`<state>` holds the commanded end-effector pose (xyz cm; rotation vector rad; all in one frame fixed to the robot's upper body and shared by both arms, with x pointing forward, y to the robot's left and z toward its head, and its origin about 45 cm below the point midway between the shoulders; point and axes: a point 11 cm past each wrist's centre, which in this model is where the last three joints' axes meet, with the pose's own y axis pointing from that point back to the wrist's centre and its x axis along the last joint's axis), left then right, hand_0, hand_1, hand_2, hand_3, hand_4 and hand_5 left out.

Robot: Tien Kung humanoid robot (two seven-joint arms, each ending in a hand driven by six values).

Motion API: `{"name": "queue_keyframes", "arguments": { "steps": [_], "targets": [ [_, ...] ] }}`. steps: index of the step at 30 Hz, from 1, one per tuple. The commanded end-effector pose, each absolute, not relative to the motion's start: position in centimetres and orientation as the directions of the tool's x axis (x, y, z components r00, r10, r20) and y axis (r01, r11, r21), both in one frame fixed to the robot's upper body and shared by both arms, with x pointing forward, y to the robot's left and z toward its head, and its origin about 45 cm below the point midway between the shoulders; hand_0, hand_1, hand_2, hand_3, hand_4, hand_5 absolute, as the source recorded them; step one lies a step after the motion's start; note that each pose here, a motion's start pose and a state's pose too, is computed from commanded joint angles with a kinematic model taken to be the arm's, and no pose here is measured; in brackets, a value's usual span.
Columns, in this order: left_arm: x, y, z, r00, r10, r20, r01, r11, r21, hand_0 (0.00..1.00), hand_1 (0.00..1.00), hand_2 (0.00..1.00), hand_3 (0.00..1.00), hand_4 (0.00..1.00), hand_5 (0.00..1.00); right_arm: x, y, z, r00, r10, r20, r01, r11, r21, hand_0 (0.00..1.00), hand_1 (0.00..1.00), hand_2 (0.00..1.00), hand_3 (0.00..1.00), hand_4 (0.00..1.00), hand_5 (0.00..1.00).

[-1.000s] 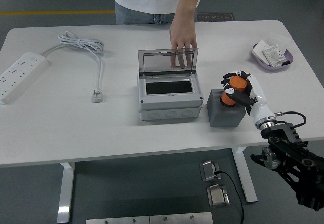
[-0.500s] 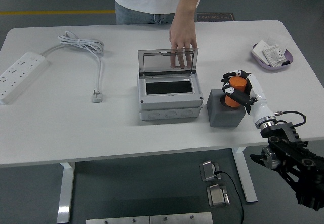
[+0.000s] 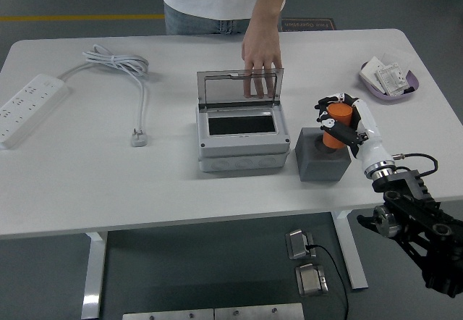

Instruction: Fetch the battery,place it into the box,close the lid of the box

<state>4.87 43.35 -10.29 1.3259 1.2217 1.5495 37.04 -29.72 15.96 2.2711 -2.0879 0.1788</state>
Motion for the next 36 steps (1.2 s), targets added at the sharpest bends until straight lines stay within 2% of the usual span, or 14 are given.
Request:
{"name": "queue_keyframes", "arguments": {
  "steps": [11,12,16,17,18,29,36],
  "targets": [
    [4.8,43.3,-10.3,-0.187,0.944,0.271,0.045,-0.267,0.963,0.667,0.726,0.684,0.623,0.628,0.21,37.4,-25.9,19.2,0.15,-0.949,0.277,-0.977,-0.185,-0.106,0.184,0.367,0.509,0.271,0.126,0.002],
    [4.8,43.3,-10.3,-0.188,0.944,0.271,0.045,-0.267,0.963,0.667,0.727,0.69,0.622,0.628,0.209,37.6,-25.5,19.6,0.155,-0.942,0.298,-0.974,-0.196,-0.113,0.172,0.352,0.361,0.265,0.076,0.002],
    [4.8,43.3,-10.3,-0.189,0.944,0.271,0.046,-0.267,0.963,0.667,0.727,0.69,0.622,0.628,0.209,38.5,-23.8,20.9,0.174,-0.898,0.404,-0.959,-0.247,-0.136,0.172,0.352,0.361,0.265,0.076,0.002],
    [4.8,43.3,-10.3,-0.189,0.944,0.271,0.047,-0.267,0.963,0.667,0.727,0.69,0.622,0.628,0.209,38.8,-23.2,21.1,0.179,-0.879,0.441,-0.956,-0.262,-0.135,0.172,0.352,0.361,0.265,0.076,0.002],
    [4.8,43.4,-10.3,-0.189,0.944,0.271,0.047,-0.267,0.963,0.666,0.727,0.691,0.622,0.626,0.205,39.1,-22.8,21.3,0.181,-0.859,0.479,-0.952,-0.275,-0.133,0.174,0.35,0.306,0.262,0.081,0.002],
    [4.8,43.5,-10.2,-0.183,0.944,0.274,0.053,-0.269,0.962,0.666,0.73,0.693,0.622,0.625,0.203,41.7,-17.1,21.4,0.206,-0.584,0.785,-0.904,-0.422,-0.077,0.175,0.35,0.299,0.261,0.083,0.002],
    [5.1,43.7,-10.1,-0.179,0.944,0.278,0.05,-0.273,0.961,0.664,0.73,0.694,0.621,0.625,0.202,42.2,-15.1,19.6,0.237,-0.406,0.883,-0.872,-0.489,0.009,0.174,0.351,0.298,0.263,0.083,0.002]
  ]
}}
